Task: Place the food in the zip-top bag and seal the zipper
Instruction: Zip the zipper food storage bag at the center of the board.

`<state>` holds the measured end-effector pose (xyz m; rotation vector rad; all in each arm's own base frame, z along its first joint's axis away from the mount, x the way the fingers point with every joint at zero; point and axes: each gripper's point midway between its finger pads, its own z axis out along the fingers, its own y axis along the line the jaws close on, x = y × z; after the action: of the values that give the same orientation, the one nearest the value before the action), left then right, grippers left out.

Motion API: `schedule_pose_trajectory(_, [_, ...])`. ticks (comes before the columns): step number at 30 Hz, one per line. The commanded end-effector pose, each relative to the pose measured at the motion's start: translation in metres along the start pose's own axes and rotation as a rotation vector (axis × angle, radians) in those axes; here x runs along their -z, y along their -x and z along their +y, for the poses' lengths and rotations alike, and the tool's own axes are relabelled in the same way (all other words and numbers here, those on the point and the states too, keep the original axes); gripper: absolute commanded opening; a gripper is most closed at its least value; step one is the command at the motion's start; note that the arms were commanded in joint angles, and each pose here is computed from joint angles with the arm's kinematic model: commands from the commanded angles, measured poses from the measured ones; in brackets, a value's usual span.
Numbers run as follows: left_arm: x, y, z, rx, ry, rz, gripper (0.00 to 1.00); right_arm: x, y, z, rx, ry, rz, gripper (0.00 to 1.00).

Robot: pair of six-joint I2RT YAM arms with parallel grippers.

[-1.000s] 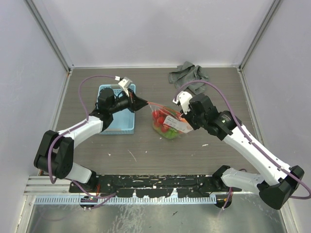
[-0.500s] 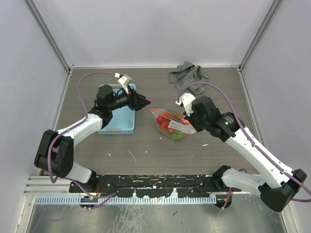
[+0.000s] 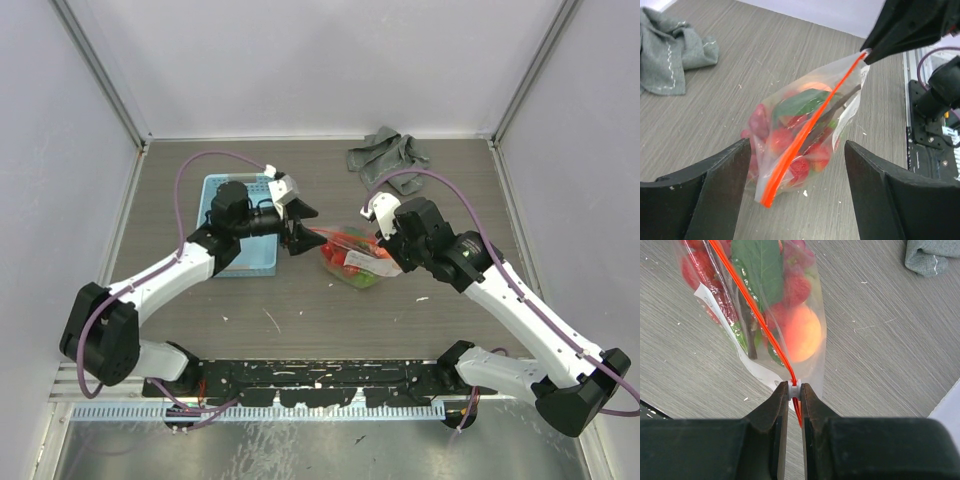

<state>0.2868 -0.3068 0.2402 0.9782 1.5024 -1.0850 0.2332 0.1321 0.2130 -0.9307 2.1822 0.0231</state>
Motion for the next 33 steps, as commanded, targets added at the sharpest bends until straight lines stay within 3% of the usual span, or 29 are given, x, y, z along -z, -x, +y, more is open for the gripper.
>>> schedule_pose_trajectory(1, [-0.002, 0.032, -0.021, -0.244, -0.058, -0.047, 0.77, 0.001, 0.015, -0.001, -0.008, 0.002, -0.066, 0.01])
schedule_pose_trajectory(7, [-0.029, 0.01, -0.039, -0.431, -0.12, 0.068, 0.75, 0.002, 0.017, 0.001, -0.009, 0.014, -0.077, 0.01])
schedule_pose_trajectory(15, [-0.05, 0.005, -0.044, -0.488, -0.167, 0.11, 0.66, 0.002, 0.016, 0.001, -0.01, 0.017, -0.078, 0.01])
schedule_pose_trajectory(26, [-0.071, -0.011, -0.045, -0.491, -0.203, 0.173, 0.35, 0.001, 0.016, 0.004, -0.009, 0.031, -0.076, 0.01])
schedule_pose_trajectory(32, [-0.069, -0.018, -0.04, -0.498, -0.183, 0.204, 0.02, 0.003, 0.016, 0.001, -0.007, 0.016, -0.08, 0.01])
schedule_pose_trajectory(33, [-0.068, -0.018, -0.04, -0.499, -0.176, 0.206, 0.0, 0.003, 0.016, 0.0, -0.005, 0.012, -0.081, 0.01])
